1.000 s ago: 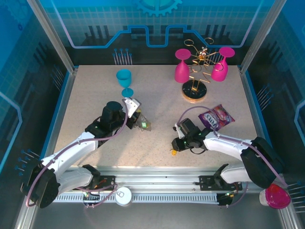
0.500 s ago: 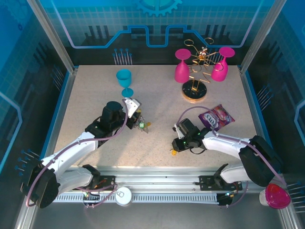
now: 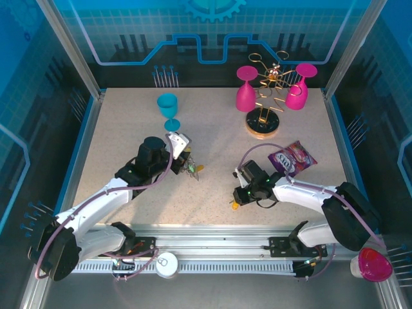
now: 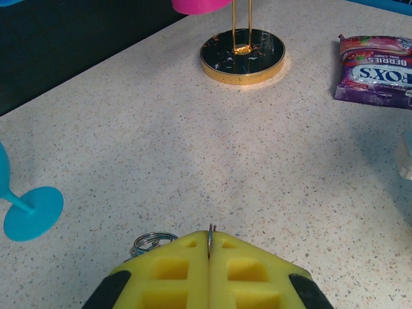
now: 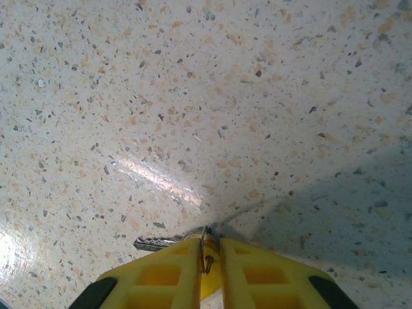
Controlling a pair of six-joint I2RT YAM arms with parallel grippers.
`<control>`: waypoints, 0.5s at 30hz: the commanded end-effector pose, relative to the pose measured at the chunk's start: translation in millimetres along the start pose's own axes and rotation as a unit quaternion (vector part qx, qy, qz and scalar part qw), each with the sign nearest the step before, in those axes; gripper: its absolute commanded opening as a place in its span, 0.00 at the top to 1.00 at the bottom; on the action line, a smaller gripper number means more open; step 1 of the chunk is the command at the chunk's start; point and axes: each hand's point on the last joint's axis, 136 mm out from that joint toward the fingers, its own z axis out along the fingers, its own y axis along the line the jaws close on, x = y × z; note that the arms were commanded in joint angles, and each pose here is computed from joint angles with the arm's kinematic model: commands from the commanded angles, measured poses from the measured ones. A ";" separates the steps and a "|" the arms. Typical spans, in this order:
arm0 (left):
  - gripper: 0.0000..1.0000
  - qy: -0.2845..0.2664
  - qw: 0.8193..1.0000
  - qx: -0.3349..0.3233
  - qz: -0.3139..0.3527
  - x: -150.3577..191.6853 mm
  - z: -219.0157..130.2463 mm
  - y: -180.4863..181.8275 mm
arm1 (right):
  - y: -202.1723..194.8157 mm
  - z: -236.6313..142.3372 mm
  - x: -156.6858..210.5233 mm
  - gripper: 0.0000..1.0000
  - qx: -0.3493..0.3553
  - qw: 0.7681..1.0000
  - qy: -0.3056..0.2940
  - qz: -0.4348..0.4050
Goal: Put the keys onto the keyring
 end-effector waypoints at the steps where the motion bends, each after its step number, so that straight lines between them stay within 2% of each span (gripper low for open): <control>1: 1.00 -0.018 1.000 0.016 0.013 -8.1 -0.5 -7.4 | 6.8 -2.9 -1.4 0.82 -0.003 1.000 0.004 -0.012; 15: 1.00 -0.016 1.000 0.018 0.014 -6.9 -0.7 -8.0 | 6.7 -0.6 2.0 0.88 0.001 1.000 0.013 -0.015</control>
